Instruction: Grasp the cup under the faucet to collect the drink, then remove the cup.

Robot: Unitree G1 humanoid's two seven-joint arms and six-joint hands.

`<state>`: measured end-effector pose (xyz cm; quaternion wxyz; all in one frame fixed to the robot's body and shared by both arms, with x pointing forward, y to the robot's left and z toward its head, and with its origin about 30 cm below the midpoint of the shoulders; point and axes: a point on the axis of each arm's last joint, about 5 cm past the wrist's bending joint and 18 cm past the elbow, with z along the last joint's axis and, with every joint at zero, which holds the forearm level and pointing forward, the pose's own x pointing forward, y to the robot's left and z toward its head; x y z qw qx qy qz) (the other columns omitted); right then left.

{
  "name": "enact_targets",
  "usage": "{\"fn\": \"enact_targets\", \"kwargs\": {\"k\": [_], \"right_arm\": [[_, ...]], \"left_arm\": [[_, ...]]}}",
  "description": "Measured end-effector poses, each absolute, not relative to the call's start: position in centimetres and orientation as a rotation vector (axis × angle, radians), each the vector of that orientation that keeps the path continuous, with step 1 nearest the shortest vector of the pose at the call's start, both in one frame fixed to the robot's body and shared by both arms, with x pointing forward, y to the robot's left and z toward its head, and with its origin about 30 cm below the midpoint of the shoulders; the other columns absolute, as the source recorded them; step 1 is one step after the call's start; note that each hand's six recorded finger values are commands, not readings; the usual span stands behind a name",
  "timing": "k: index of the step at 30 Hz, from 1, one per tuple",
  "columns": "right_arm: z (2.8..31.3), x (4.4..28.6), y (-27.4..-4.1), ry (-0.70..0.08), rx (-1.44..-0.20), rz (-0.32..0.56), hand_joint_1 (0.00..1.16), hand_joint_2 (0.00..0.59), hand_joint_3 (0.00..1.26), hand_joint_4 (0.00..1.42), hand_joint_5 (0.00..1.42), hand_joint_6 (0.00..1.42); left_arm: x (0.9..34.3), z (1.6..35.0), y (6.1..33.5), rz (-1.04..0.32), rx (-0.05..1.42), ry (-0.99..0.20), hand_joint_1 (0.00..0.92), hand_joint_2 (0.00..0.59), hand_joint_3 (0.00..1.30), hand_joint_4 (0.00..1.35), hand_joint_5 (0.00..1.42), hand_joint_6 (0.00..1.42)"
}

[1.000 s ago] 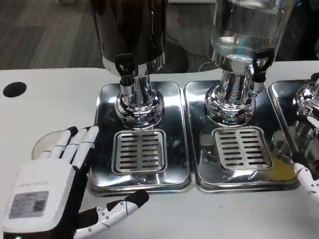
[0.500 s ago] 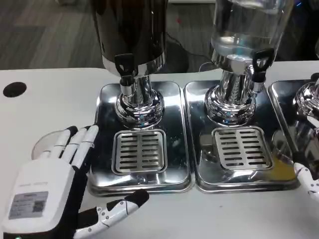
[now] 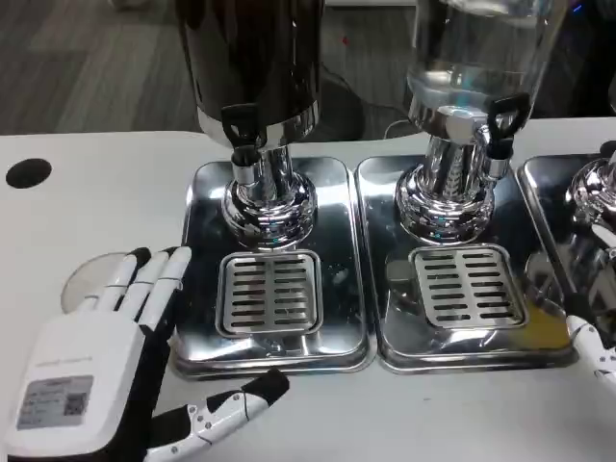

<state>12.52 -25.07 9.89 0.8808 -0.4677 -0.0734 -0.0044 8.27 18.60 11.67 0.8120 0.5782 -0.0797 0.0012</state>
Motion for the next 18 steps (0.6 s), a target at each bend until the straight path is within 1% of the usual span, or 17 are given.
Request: {"fn": "enact_targets", "kwargs": {"k": [9, 14, 18], "right_arm": [[9.8, 12.4, -25.1, -0.147, -0.974, -0.010, 0.40, 0.452, 0.16, 0.03, 0.03, 0.00], [9.8, 12.3, -25.1, -0.146, -0.973, -0.010, 0.40, 0.452, 0.16, 0.03, 0.03, 0.00], [9.7, 12.1, -25.0, -0.147, -0.963, -0.007, 0.40, 0.452, 0.16, 0.03, 0.03, 0.00]], "left_arm": [[8.1, 11.6, 18.6, 0.003, 1.231, -0.163, 0.000, 0.081, 0.11, 0.00, 0.07, 0.21], [8.1, 11.6, 18.7, 0.013, 1.218, -0.160, 0.000, 0.065, 0.12, 0.02, 0.15, 0.27], [8.1, 11.9, 19.7, 0.086, 1.218, -0.144, 0.000, 0.052, 0.13, 0.03, 0.20, 0.33]]}}
